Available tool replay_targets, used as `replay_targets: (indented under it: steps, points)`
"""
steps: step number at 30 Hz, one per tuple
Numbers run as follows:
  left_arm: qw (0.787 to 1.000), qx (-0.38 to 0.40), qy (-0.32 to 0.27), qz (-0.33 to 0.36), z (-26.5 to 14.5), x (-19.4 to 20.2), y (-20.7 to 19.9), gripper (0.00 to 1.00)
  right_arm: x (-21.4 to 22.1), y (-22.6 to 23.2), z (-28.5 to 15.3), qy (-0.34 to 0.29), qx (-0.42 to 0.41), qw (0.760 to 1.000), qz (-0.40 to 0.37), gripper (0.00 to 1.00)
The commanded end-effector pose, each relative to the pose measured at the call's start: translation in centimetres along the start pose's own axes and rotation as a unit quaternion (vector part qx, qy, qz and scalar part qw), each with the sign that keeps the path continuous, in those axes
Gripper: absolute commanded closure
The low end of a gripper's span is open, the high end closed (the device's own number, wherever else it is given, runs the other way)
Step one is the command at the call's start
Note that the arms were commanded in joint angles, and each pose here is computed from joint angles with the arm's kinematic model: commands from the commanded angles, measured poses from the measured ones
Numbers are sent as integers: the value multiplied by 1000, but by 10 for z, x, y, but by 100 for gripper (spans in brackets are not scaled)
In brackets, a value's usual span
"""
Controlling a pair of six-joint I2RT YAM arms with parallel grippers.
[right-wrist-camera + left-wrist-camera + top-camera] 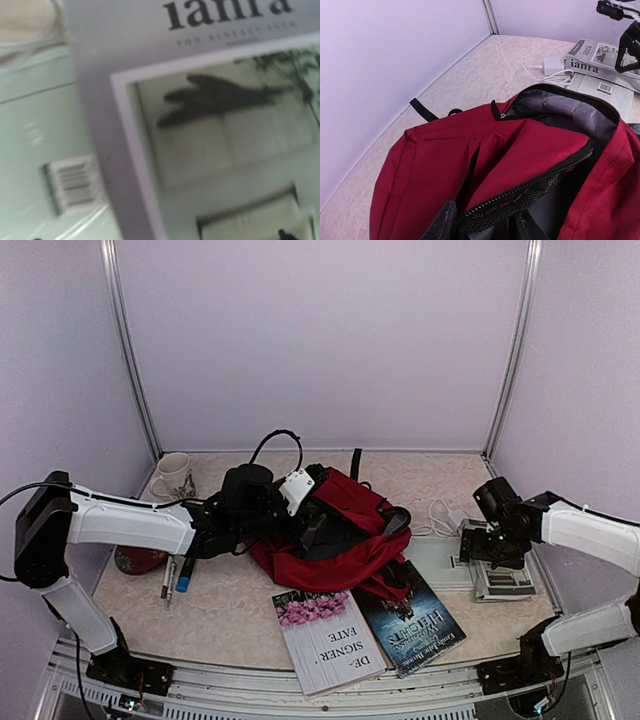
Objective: Pack the student bag
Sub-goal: Pick up the book from the corner of the board.
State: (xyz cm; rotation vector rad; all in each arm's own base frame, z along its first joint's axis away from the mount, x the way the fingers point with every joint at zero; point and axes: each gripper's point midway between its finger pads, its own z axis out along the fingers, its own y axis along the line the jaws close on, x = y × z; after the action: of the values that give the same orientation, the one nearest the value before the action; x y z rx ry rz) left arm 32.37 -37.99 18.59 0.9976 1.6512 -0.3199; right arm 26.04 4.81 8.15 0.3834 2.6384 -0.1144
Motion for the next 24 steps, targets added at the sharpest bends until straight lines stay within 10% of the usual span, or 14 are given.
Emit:
replay_targets:
  steps: [1,17,24]
  points:
    - [999,11,-37,3,-7,-13,1,66,24,-3,-25,6,-71,990,118,0]
    - [998,28,-62,-4,-19,-15,7,69,113,-25,-19,96,-124,860,485,1]
    - [997,38,-74,-8,-18,-20,6,69,118,-31,6,85,-93,845,520,0]
